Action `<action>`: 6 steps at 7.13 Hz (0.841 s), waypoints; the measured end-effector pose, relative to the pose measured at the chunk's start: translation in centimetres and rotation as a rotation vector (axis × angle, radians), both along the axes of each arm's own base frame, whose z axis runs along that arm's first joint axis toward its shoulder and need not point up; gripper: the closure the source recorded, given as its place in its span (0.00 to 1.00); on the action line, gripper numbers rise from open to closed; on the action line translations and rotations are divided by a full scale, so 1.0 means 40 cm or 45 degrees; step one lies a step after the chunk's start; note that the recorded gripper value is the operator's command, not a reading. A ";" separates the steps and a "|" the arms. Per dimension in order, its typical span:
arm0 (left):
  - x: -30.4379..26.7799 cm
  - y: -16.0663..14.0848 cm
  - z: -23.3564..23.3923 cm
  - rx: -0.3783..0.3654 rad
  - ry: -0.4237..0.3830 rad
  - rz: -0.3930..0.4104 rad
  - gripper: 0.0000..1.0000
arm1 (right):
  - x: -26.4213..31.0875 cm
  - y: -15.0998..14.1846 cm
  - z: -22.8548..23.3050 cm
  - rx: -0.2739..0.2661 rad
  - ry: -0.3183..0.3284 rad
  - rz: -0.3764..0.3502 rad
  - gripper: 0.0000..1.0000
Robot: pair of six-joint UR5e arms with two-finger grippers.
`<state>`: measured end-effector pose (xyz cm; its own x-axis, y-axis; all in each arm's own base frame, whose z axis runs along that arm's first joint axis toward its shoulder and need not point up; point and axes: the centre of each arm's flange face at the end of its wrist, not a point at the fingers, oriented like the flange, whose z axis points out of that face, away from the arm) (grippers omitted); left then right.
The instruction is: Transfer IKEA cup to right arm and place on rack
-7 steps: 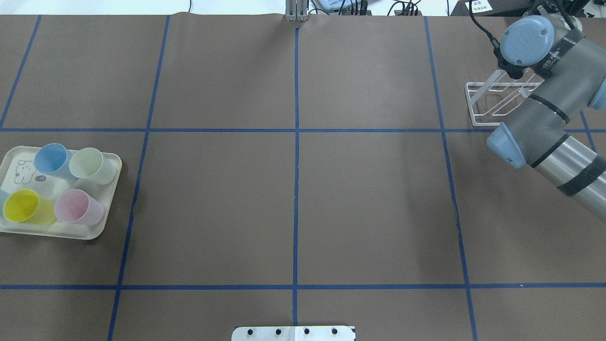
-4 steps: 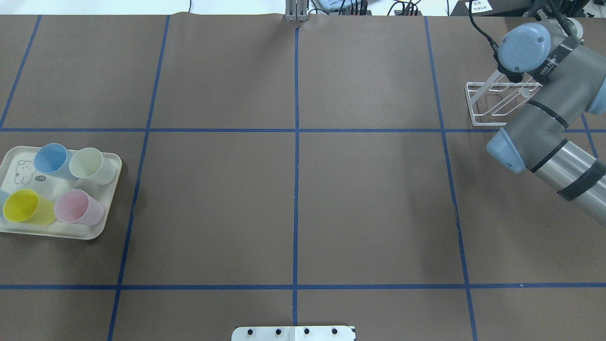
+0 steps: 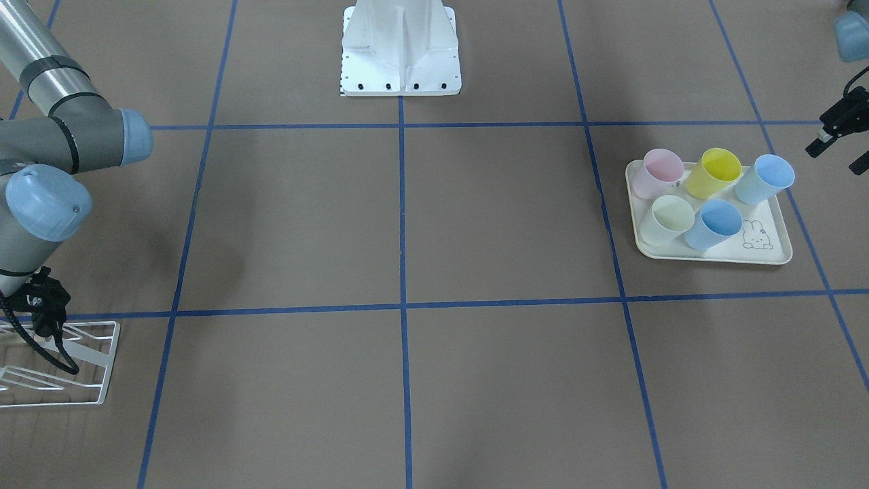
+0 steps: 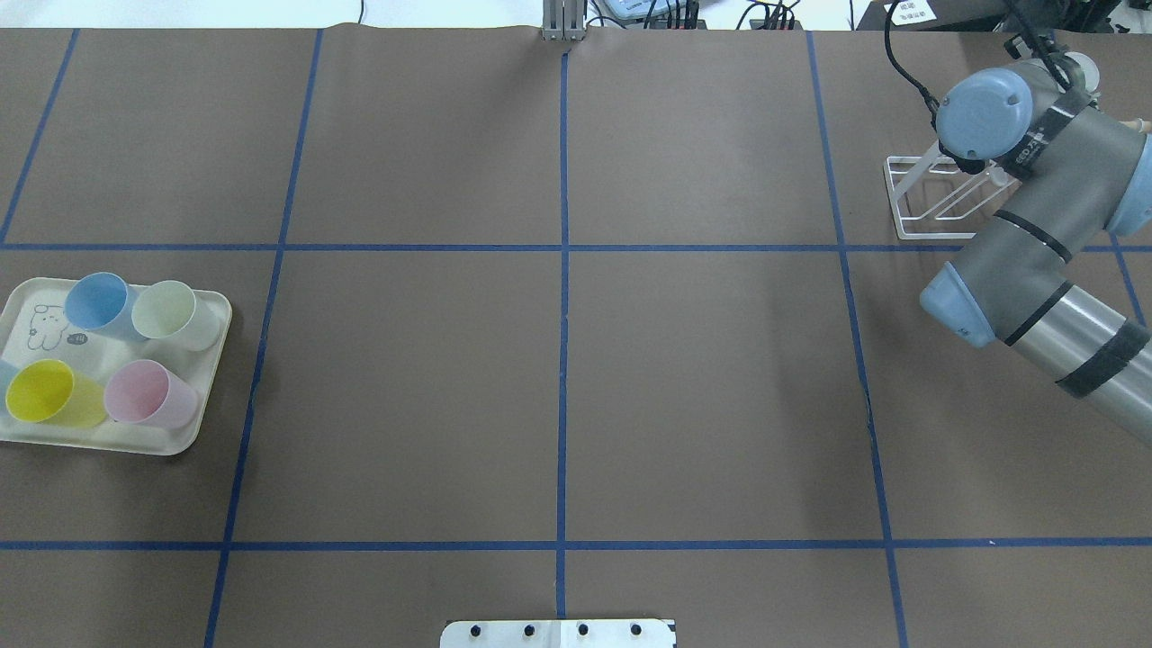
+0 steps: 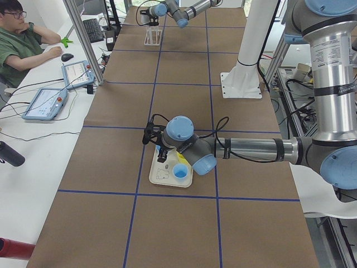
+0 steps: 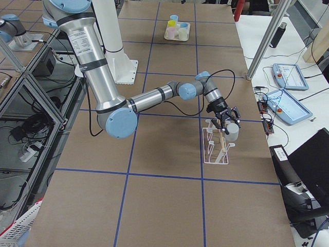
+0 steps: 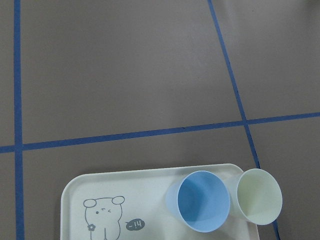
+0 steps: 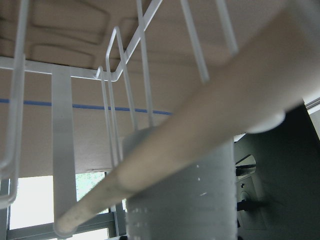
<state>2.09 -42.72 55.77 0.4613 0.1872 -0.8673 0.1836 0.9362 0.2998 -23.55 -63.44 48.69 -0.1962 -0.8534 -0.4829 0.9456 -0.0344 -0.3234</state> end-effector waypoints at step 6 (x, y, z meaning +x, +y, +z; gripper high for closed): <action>0.002 -0.005 -0.001 -0.001 0.000 0.000 0.00 | -0.047 0.014 0.021 0.021 0.000 0.030 0.01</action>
<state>2.19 -42.92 55.75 0.4609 0.1868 -0.8676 0.1834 0.9364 0.2991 -25.42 -62.88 49.51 -0.1763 -0.8498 -0.4968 0.9461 -0.0070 -0.3237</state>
